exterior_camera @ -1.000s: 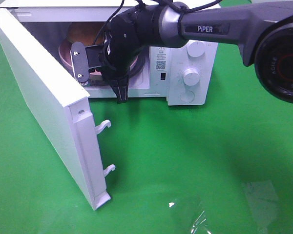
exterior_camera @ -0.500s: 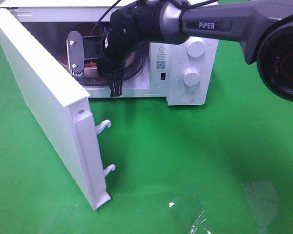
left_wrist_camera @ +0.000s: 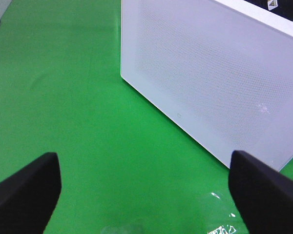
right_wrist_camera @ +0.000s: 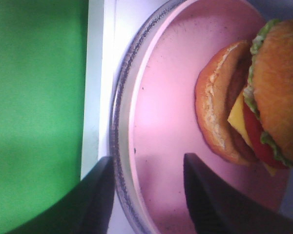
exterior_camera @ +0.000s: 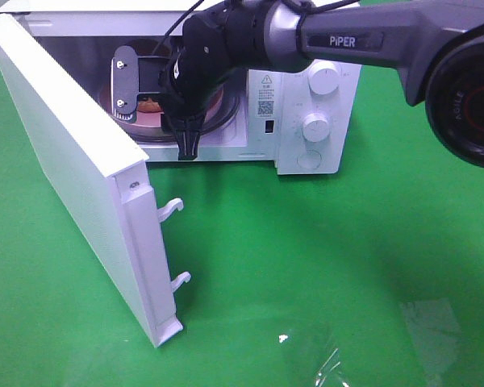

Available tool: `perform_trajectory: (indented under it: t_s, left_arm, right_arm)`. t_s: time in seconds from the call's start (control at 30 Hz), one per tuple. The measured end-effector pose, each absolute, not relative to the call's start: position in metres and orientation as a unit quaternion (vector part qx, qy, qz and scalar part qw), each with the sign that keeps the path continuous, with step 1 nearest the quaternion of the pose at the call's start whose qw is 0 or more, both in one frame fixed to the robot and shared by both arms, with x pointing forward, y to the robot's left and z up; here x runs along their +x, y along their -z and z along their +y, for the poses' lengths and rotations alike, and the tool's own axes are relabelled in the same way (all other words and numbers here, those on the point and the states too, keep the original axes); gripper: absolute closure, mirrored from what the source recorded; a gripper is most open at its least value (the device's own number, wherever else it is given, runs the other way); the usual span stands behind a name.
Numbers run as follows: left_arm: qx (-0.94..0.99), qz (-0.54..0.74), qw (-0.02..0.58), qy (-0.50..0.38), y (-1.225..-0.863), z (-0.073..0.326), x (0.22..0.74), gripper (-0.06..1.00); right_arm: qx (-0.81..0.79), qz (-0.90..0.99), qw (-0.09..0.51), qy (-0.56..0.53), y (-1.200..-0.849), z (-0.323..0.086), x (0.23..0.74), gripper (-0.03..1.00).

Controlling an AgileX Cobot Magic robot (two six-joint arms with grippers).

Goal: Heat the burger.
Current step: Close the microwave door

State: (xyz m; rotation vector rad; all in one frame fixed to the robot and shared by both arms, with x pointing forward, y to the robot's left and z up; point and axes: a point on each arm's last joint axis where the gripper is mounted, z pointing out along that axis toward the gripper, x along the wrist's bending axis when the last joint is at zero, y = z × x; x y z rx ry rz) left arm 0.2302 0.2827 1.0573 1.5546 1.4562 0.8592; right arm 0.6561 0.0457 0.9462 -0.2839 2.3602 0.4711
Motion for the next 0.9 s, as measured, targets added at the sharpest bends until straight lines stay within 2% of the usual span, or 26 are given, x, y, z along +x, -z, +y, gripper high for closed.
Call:
perform_trajectory:
  t_s: [0.23,0.9]
  left_arm:
    - [0.617,0.578,0.410,-0.341,-1.057,0.283,0.230,0.10]
    - [0.617,0.578,0.410,-0.341,-1.057,0.283,0.230,0.10]
  right_arm:
    - [-0.110,0.911,0.353,-0.183,-0.949,0.044,0.654,0.48]
    - [-0.143,0.894,0.374,-0.201,-0.955,0.015,0.614,0.26]
